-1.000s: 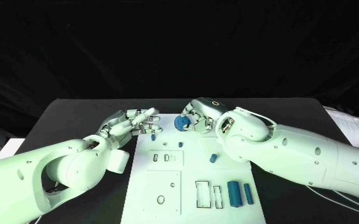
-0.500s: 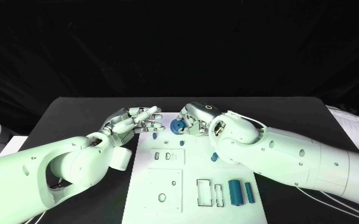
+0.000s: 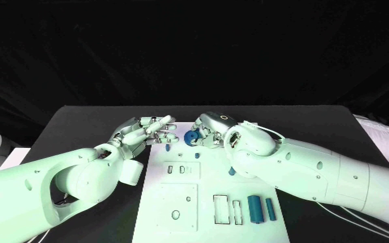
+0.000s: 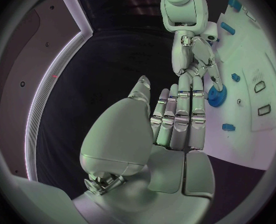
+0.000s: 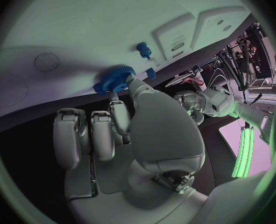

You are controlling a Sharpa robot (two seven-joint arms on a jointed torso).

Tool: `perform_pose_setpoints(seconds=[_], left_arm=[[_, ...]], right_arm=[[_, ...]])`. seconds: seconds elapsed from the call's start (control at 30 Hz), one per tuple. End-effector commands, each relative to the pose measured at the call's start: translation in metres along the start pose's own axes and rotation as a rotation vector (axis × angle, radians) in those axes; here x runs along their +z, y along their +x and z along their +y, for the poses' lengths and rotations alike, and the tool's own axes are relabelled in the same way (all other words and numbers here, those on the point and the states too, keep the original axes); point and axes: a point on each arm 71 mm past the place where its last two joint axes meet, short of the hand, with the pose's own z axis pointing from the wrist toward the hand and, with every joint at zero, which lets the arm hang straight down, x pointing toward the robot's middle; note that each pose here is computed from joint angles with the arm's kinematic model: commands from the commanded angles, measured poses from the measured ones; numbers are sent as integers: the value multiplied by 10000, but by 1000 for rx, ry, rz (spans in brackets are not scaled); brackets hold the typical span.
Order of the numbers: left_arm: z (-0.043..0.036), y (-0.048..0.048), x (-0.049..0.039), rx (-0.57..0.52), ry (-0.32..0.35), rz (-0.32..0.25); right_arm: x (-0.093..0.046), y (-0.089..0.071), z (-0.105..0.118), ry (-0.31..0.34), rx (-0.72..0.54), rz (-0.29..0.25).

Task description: Assemble the parts on the task board

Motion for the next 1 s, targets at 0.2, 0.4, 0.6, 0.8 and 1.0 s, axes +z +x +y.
perform_pose_setpoints(seconds=[0.2,0.4,0.6,0.8,1.0], left_arm=[[-9,29,0,-9,3,23],[-9,25,-3,-9,1,21],[-8,24,-5,-9,0,21],[-9,12,-6,-8,-1,18],[-11,-20,-6,-5,0,9]], right_arm=[[4,36,-11,14,-11,43],[2,59,-32,26,-4,76],[-7,61,-62,36,6,83],[-55,-37,-93,2,64,-28],[-188,-190,-203,-72,208,-118]])
